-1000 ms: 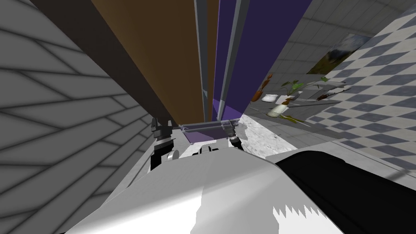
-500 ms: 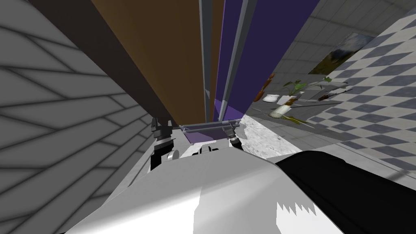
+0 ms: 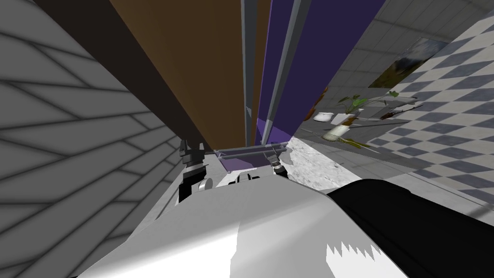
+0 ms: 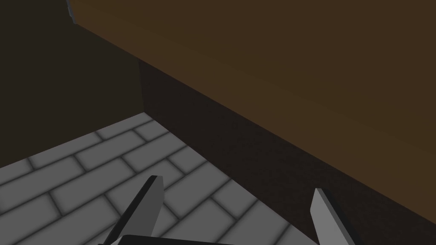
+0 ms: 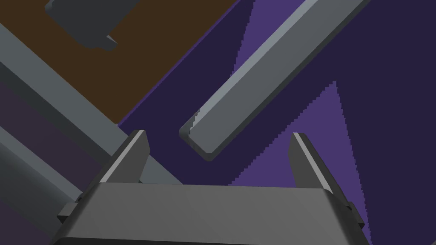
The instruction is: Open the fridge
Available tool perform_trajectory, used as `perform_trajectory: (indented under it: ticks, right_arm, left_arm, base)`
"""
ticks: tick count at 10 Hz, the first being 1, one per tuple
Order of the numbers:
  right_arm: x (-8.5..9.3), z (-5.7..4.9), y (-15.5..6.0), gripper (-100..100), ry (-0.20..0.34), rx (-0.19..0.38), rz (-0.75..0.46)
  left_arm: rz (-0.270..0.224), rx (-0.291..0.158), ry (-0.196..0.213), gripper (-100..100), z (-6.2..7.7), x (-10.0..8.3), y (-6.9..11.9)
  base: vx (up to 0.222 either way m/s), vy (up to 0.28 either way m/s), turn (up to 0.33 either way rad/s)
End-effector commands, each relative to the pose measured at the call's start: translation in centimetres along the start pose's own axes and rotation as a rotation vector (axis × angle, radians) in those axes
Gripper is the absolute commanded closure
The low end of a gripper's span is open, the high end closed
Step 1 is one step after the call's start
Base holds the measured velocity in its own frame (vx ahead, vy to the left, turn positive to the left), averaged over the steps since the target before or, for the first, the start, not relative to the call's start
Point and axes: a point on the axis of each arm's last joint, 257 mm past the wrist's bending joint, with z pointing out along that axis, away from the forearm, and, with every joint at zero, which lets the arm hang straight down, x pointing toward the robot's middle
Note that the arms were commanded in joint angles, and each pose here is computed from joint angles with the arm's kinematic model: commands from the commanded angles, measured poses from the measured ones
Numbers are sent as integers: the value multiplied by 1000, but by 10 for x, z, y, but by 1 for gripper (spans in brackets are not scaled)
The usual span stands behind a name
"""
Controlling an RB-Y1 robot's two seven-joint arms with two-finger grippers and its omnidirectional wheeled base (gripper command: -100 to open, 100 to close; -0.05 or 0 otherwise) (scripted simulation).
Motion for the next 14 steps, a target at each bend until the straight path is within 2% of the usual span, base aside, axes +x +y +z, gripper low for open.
perform_trajectory:
  ticks: [1, 2, 4, 5, 7, 8, 10, 11, 14]
  right_arm:
    - [-4, -2, -2, -100, -5, 4, 58]
    - [-13, -10, -7, -100, -16, 17, 95]
    - [-16, -13, -9, -100, -27, 21, 149]
    - [-25, -22, -14, -100, -41, 32, 177]
    - [-29, -24, -16, -100, -52, 34, 237]
    - [-38, -33, -20, -100, -67, 43, 265]
    - [-40, -36, -22, -100, -77, 44, 324]
    - [-50, -46, -27, -100, -98, 50, 355]
    - [-51, -47, -28, -100, -105, 48, 420]
  left_arm:
    - [0, 0, 0, 0, 0, 0, 0]
    - [0, 0, 0, 0, 0, 0, 0]
    - [0, 0, 0, 0, 0, 0, 0]
    - [0, 0, 0, 0, 0, 0, 0]
    - [0, 0, 0, 0, 0, 0, 0]
    - [0, 0, 0, 0, 0, 0, 0]
    - [0, 0, 0, 0, 0, 0, 0]
    - [0, 0, 0, 0, 0, 0, 0]
    - [0, 0, 0, 0, 0, 0, 0]
  base:
    - [0, 0, 0]
    - [28, 38, 13]
    - [34, 34, 0]
    - [53, 39, 18]
    - [36, 32, 4]
    - [41, 52, 27]
    - [36, 36, 4]
    - [32, 31, 27]
    - [25, 25, 5]
